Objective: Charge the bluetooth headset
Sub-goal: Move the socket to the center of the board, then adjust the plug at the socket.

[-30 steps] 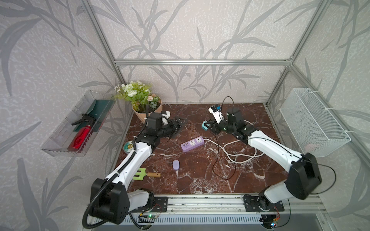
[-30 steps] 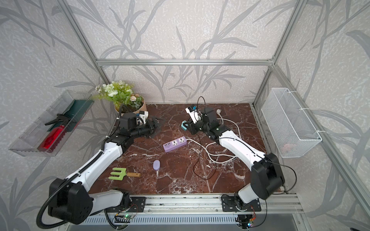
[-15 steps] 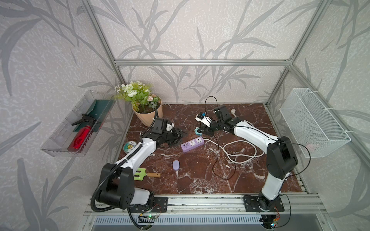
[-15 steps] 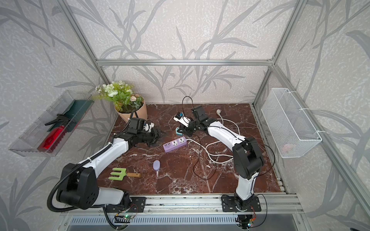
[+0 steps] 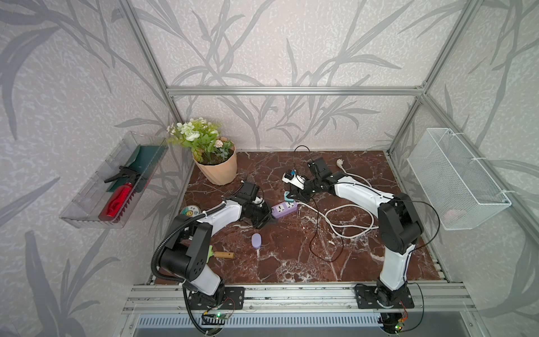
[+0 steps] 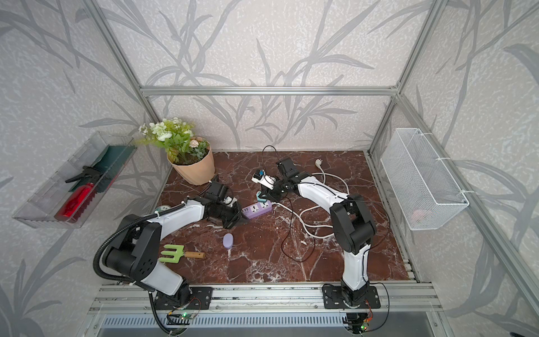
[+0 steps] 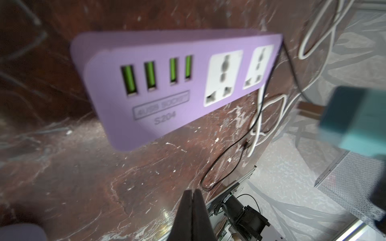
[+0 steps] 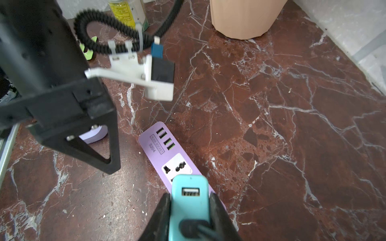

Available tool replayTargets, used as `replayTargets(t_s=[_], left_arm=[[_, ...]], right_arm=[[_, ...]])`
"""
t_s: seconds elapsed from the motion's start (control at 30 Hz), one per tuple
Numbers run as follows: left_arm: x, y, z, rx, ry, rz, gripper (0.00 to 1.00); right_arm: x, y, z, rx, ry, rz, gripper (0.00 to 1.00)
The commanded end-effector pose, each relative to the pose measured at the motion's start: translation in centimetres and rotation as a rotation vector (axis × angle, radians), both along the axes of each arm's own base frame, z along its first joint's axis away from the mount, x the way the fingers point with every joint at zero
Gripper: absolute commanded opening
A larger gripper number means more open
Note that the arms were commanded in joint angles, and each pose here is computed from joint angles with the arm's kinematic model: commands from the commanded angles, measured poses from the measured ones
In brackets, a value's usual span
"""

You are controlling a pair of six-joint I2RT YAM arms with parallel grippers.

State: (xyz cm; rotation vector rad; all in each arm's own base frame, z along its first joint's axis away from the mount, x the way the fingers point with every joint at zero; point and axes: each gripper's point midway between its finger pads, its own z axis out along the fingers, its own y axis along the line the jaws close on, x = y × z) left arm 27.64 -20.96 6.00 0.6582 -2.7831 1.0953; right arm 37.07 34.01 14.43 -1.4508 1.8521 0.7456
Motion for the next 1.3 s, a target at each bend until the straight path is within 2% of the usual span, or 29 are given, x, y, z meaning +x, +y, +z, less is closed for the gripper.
replayTargets(t_s=[0.0,0.2,0.33,0.77,0.83,0.9,0.93,1.0,1.1,1.17,1.27], left_arm=[[-1.2,0.4,-1.6,0.038,0.077,-0.004,0.00],[-1.6,1.0,-3.8,0.094,0.148,-0.006,0.00],[-0.2,1.7,-4.3,0.102,0.160,0.019,0.00],[4.6,5.6,-3.5,0.185,0.108,0.050,0.00],[5.6,5.7,-2.9,0.179,0.080,0.045,0.00],[7.2,5.1,-1.1,0.152,-0.013,0.016,0.00],[8.1,4.4,0.3,0.117,-0.084,0.002,0.05],[10.1,2.8,4.1,0.048,-0.275,-0.022,0.22],[10.8,0.5,8.3,-0.007,-0.480,-0.082,0.50],[10.5,-0.5,9.6,-0.011,-0.544,-0.127,0.57],[10.0,-1.2,9.8,-0.029,-0.565,-0.175,0.59]], right_arm=[[0.8,0.6,0.6,0.005,-0.034,0.013,0.00],[1.4,0.6,0.4,-0.031,-0.061,0.026,0.00],[1.3,0.5,0.0,-0.045,-0.058,0.039,0.00],[0.4,0.6,-0.4,-0.015,-0.039,0.058,0.00],[0.2,0.6,-0.3,-0.006,-0.030,0.061,0.00],[0.0,0.5,0.1,0.009,-0.026,0.068,0.00],[0.0,0.5,0.4,0.016,-0.026,0.070,0.00],[-0.1,0.6,1.0,0.038,-0.023,0.081,0.00],[0.0,0.5,2.1,0.071,-0.007,0.097,0.00],[0.2,0.5,2.4,0.073,-0.009,0.103,0.00],[0.5,0.5,2.3,0.066,-0.013,0.113,0.00]])
